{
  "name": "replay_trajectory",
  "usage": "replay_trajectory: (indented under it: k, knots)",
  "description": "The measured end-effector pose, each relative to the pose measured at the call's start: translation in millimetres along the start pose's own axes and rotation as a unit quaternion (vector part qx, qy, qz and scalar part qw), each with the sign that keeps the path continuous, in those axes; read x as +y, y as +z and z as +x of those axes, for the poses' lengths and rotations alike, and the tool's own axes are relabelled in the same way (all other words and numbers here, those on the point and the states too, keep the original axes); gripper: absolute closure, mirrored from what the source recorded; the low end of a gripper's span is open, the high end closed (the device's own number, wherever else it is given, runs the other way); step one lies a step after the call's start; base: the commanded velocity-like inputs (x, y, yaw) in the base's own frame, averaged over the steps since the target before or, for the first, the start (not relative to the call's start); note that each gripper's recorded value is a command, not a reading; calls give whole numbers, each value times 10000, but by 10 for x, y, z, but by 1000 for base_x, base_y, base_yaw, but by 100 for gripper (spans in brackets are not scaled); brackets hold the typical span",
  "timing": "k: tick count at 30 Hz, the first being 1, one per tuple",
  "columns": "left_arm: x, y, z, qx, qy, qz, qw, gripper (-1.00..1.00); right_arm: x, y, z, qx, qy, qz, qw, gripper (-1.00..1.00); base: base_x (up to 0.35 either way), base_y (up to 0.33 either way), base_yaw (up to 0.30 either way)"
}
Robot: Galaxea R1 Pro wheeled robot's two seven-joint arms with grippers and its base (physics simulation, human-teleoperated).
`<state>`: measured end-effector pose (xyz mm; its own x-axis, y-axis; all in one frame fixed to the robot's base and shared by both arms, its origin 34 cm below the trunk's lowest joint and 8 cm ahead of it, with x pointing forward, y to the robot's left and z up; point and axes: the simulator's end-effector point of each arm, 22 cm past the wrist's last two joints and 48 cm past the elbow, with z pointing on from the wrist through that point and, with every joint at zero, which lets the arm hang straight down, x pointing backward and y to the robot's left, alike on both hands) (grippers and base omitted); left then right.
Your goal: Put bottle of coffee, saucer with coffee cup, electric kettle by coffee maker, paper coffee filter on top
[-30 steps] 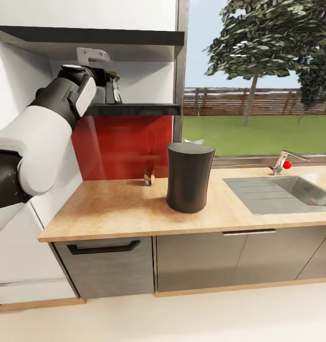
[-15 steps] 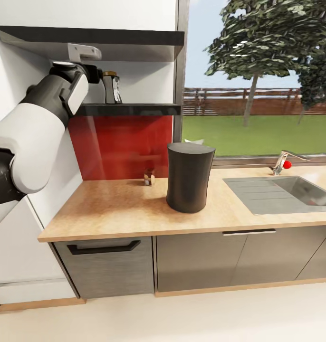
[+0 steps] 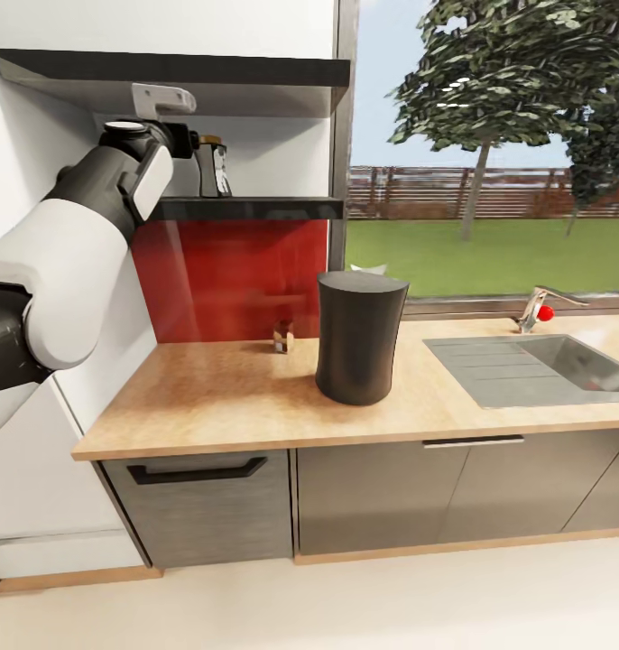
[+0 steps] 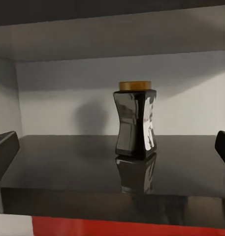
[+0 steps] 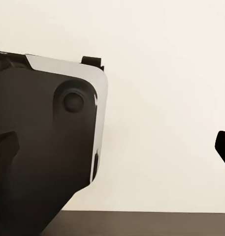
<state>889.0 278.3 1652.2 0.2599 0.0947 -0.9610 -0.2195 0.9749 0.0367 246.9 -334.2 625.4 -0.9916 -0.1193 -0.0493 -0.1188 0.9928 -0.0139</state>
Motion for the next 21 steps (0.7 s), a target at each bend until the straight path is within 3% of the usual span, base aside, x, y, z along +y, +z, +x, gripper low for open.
replay_trajectory:
  k: [10,21]
  knots:
    - [-24,-3,7,24,-101,42,9999,-100,-5,1,58,42,2,3,10000,-100,249,0,0]
    - [-37,-12,-39,-19,-141,79,9999,-100,3,3,74,55,-2,-2,10000,-100,79,0,0]
